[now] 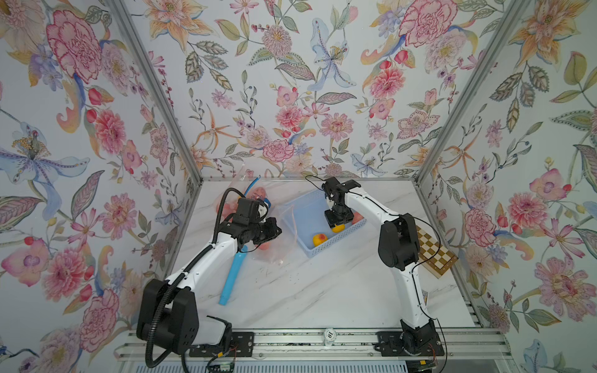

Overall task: Place the peach in a zip-top bag and seal the zipper
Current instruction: Pick up the peach from the basket.

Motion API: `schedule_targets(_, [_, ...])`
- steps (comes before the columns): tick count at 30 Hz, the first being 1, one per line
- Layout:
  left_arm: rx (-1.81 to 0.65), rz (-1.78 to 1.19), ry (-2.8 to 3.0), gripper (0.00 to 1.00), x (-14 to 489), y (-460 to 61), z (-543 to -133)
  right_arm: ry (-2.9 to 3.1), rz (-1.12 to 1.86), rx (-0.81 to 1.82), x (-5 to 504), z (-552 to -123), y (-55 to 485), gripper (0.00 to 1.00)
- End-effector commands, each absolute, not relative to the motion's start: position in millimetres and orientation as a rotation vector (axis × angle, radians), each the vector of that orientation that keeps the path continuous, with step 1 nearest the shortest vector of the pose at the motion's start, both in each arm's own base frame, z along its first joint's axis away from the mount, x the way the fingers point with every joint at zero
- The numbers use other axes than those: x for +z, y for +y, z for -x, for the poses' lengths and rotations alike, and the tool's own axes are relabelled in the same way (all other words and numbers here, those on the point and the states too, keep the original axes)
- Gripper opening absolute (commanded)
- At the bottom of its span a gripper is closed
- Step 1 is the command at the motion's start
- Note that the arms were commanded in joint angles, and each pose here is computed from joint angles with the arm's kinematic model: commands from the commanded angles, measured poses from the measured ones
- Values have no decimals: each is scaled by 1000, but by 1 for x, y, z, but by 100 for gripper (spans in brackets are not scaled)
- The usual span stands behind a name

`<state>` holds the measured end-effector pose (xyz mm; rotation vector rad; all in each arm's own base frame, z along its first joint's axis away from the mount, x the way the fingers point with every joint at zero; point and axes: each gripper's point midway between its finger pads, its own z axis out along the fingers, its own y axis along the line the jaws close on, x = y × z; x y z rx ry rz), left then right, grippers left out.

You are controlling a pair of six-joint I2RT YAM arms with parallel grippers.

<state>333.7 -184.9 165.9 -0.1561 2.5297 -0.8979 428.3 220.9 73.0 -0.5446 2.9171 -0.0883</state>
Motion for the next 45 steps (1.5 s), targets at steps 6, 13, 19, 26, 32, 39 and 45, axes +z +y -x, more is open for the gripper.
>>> schedule_targets(6, [-908,190,2528,0,163,-182,-337,2697,524,51,152,-427,257,53])
schedule_targets(13, [-915,195,2523,0,164,-183,-338,2527,593,260,195,-407,301,53])
schedule_targets(19, [-924,195,2516,0,167,-184,-339,2377,656,455,224,-379,339,52])
schedule_targets(26, [-934,198,2507,0,171,-185,-341,2188,665,719,251,-348,373,52])
schedule_targets(32, [-952,197,2496,0,176,-187,-340,2073,603,987,259,-331,391,51])
schedule_targets(39, [-1007,183,2475,0,188,-191,-335,2087,619,1036,240,-328,409,51])
schedule_targets(45, [-1045,146,2475,0,200,-192,-321,2150,590,959,217,-338,409,51])
